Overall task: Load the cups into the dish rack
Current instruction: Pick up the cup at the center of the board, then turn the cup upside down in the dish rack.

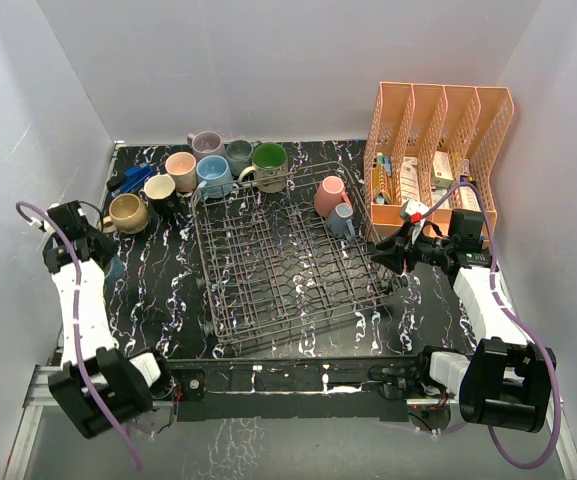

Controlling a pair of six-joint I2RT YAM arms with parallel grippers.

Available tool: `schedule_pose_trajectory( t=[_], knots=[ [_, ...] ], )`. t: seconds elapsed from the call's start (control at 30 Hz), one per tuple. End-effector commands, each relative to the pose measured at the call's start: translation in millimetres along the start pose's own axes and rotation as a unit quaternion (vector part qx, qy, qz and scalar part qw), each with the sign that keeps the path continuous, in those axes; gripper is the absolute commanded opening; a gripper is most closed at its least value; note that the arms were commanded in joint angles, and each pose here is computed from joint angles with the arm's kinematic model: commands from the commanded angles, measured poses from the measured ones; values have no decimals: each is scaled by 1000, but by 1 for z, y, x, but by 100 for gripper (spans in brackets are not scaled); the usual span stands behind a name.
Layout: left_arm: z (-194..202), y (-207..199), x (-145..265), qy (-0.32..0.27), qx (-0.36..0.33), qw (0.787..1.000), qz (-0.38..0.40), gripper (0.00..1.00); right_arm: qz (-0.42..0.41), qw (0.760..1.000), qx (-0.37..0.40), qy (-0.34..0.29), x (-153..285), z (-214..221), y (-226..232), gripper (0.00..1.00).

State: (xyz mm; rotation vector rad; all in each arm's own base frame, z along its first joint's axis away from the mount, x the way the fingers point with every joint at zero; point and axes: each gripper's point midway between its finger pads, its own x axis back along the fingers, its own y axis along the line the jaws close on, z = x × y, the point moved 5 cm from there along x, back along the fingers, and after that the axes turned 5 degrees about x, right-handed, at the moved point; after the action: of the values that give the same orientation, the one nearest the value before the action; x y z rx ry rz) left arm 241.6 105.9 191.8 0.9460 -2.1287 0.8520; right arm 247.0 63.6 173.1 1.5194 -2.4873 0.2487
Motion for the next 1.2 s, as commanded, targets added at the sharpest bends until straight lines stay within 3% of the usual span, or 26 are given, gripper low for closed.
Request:
schedule_pose_trajectory(
  t=[0.0,0.2,0.43,0.73,0.97,1.17],
  knots=[
    [12,-8,28,5,10,997,76,0,-12,999,20,-21,2,-10,3,40],
    [13,-33,63,4,29,980,196,0,-25,999,19,-31,1,-11,7,40],
    [1,-79,112,27,49,939,338,0,-36,998,23,-40,1,-12,12,40],
    [10,-143,184,71,1,840,537,0,-48,997,28,-51,1,-14,16,40],
    [74,-187,222,153,-99,752,634,0,-62,996,31,-61,4,-24,20,40],
    [128,-202,239,176,-182,696,672,0,-73,994,58,-49,12,-43,25,41]
  ],
)
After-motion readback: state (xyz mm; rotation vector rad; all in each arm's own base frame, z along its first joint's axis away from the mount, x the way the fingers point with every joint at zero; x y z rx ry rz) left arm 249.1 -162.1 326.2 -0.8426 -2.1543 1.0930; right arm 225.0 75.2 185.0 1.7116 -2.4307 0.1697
